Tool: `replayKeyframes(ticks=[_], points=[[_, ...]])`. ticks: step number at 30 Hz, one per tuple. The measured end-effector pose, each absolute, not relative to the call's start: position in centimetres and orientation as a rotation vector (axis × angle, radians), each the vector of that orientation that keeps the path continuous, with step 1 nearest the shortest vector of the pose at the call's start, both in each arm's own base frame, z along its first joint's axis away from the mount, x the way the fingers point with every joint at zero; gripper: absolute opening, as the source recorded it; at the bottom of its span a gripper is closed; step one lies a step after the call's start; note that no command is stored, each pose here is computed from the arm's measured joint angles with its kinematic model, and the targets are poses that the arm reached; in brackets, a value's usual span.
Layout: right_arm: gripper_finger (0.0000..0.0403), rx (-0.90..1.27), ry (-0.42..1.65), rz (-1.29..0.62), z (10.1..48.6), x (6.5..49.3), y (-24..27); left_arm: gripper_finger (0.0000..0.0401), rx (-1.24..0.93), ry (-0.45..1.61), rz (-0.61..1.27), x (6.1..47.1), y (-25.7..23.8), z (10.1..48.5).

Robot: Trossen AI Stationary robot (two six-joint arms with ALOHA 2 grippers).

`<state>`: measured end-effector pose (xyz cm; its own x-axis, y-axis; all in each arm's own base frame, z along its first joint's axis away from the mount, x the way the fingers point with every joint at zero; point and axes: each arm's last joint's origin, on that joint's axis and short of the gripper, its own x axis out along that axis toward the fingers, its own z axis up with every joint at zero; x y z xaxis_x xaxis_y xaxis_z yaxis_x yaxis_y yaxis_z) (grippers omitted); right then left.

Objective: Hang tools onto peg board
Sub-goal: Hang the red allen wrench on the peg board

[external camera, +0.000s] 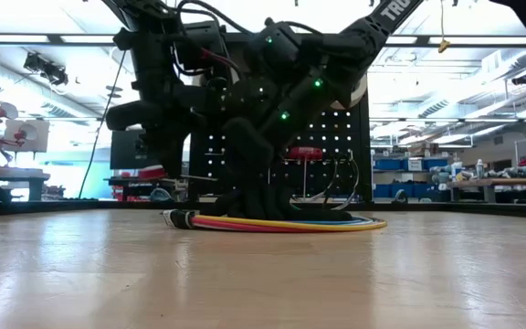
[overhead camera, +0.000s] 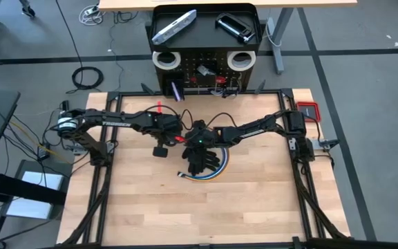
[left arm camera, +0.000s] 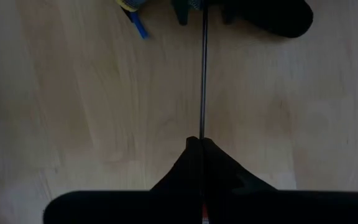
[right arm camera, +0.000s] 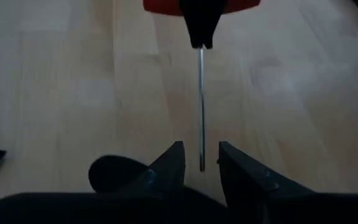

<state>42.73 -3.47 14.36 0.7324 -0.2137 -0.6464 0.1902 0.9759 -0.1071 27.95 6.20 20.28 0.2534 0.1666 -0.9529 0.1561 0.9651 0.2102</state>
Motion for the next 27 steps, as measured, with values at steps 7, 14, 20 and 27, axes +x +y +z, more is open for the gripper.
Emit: replayKeyframes(ticks=[7, 14, 20, 27], points=[[0.0078, -0.035, 0.725, -0.231, 14.15, 42.68, -3.70, 0.0000, 0.286, 1.308, 0.010, 28.03, 6.20, 20.37], [0.0053, -0.031, 0.715, -0.237, 14.23, 42.74, -3.72, 0.0000, 0.284, 1.310, 0.010, 28.01, 6.19, 20.36], [0.0053, -0.027, 0.696, -0.239, 14.36, 42.85, -3.72, 0.0000, 0.284, 1.308, 0.009, 28.03, 6.20, 20.37], [0.0056, -0.060, 0.662, -0.218, 14.64, 43.11, -3.32, 0.0000, 0.284, 1.306, 0.009, 28.03, 6.19, 20.40]])
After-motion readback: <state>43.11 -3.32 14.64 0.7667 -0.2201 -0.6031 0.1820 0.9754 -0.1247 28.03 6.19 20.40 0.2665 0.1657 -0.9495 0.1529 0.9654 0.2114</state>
